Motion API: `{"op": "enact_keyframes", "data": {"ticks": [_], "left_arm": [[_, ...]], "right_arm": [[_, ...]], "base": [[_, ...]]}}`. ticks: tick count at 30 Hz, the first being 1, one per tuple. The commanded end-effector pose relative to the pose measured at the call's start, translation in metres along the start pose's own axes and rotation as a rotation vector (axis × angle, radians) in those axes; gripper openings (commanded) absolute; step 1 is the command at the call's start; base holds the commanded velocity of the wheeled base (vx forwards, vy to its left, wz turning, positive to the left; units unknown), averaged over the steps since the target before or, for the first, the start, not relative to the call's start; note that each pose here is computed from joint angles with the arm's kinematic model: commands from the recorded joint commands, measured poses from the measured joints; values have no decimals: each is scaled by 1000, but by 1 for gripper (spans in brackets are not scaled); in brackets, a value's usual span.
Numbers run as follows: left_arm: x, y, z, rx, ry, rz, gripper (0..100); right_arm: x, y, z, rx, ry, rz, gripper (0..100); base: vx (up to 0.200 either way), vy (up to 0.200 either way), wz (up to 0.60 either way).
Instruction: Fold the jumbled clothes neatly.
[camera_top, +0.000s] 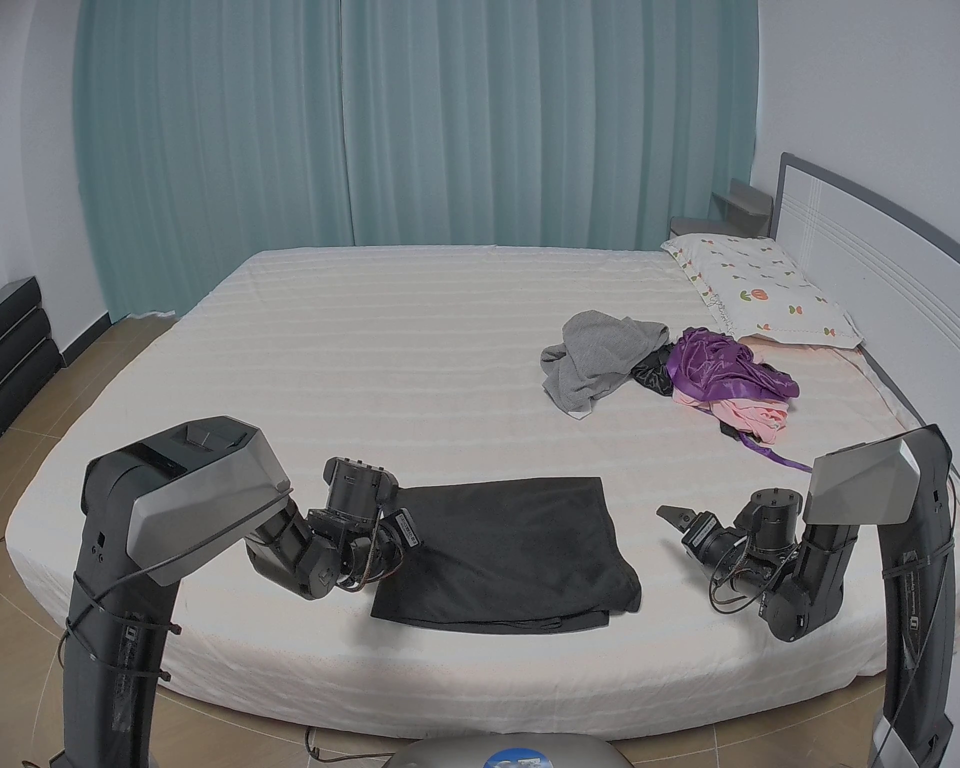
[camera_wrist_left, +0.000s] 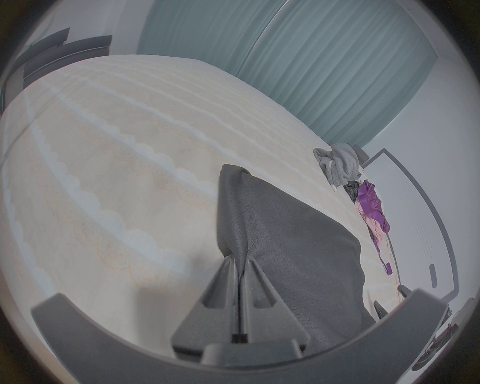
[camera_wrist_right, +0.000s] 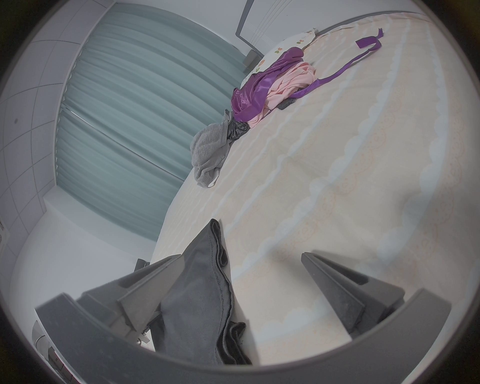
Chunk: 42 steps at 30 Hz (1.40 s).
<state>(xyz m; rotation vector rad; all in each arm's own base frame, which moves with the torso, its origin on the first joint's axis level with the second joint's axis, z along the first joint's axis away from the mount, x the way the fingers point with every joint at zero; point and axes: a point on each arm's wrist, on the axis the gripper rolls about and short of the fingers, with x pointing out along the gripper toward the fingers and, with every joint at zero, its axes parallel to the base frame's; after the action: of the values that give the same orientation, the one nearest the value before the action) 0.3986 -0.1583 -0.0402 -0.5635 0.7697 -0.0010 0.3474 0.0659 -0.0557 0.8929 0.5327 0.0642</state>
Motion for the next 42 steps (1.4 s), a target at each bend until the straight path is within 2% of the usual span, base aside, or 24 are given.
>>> {"op": "enact_keyframes", "data": {"ticks": [1, 15, 42], "left_arm": [[0, 1, 0, -2, 0, 4, 0], [-4, 1, 0, -61, -16, 24, 0], [-5, 4, 0, -62, -27, 46, 0]], "right_arm": [[0, 0, 0, 0, 2, -1, 100], [0, 0, -1, 0, 2, -1, 100], [1, -2, -2, -18, 5, -6, 100]], "base": [[0, 0, 0], [0, 0, 0], [0, 0, 0]]}}
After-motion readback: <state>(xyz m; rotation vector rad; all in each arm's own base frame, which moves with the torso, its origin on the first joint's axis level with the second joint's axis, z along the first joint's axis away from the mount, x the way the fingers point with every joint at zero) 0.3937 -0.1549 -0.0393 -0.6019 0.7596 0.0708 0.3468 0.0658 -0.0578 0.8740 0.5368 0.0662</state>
